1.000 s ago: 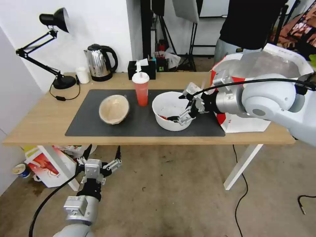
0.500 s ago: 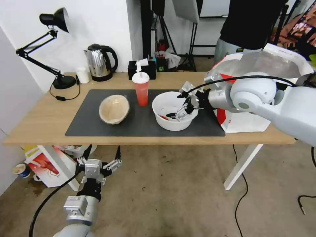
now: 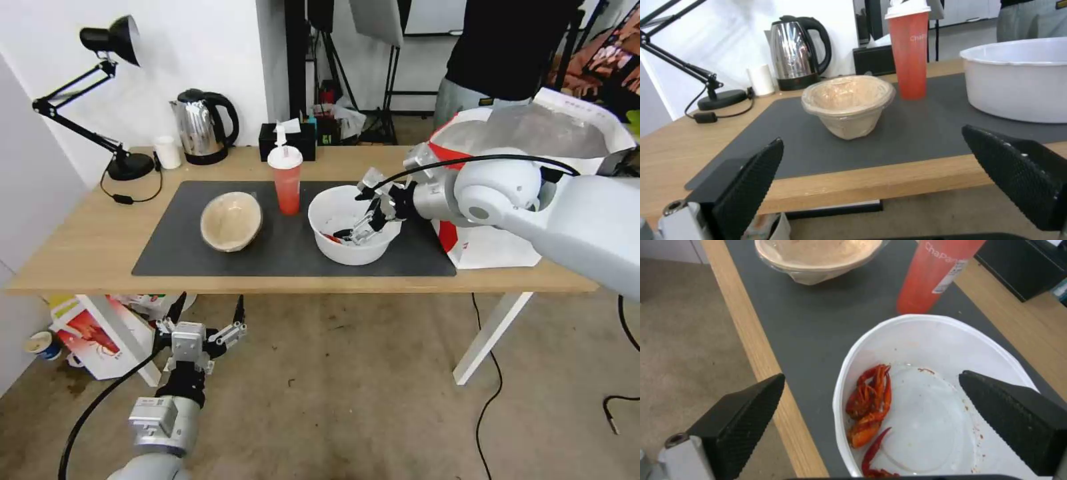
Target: Pick up the trash from the table and place it into the takeout bag.
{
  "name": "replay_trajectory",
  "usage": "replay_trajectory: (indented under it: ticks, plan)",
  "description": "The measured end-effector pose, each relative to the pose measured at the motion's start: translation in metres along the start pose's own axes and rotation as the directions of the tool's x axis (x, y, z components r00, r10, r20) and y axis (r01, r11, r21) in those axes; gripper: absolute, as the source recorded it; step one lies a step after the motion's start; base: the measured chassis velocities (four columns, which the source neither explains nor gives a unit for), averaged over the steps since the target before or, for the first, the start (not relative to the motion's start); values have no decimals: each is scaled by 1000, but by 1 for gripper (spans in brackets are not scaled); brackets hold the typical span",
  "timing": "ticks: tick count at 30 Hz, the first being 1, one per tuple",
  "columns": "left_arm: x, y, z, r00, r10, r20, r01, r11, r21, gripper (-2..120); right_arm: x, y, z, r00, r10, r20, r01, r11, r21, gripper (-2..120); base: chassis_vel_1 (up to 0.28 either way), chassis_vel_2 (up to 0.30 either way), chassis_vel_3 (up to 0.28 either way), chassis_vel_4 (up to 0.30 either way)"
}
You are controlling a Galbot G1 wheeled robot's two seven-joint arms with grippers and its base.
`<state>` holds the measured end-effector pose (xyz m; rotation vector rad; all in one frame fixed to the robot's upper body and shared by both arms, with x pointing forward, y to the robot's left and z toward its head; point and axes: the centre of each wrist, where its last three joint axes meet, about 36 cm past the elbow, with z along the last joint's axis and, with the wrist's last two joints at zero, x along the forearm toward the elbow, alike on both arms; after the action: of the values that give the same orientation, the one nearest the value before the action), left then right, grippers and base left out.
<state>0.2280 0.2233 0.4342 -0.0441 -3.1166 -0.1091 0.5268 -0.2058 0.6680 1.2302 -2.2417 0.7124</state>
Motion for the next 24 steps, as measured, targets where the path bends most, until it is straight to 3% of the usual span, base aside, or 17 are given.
replay_trajectory:
  ticks: [24]
  plan:
    - [0, 0, 0, 1000, 0, 0, 0, 1000, 0, 100, -21, 7, 2, 999, 18, -39, -17, 1000, 21, 100, 0, 0, 0, 0]
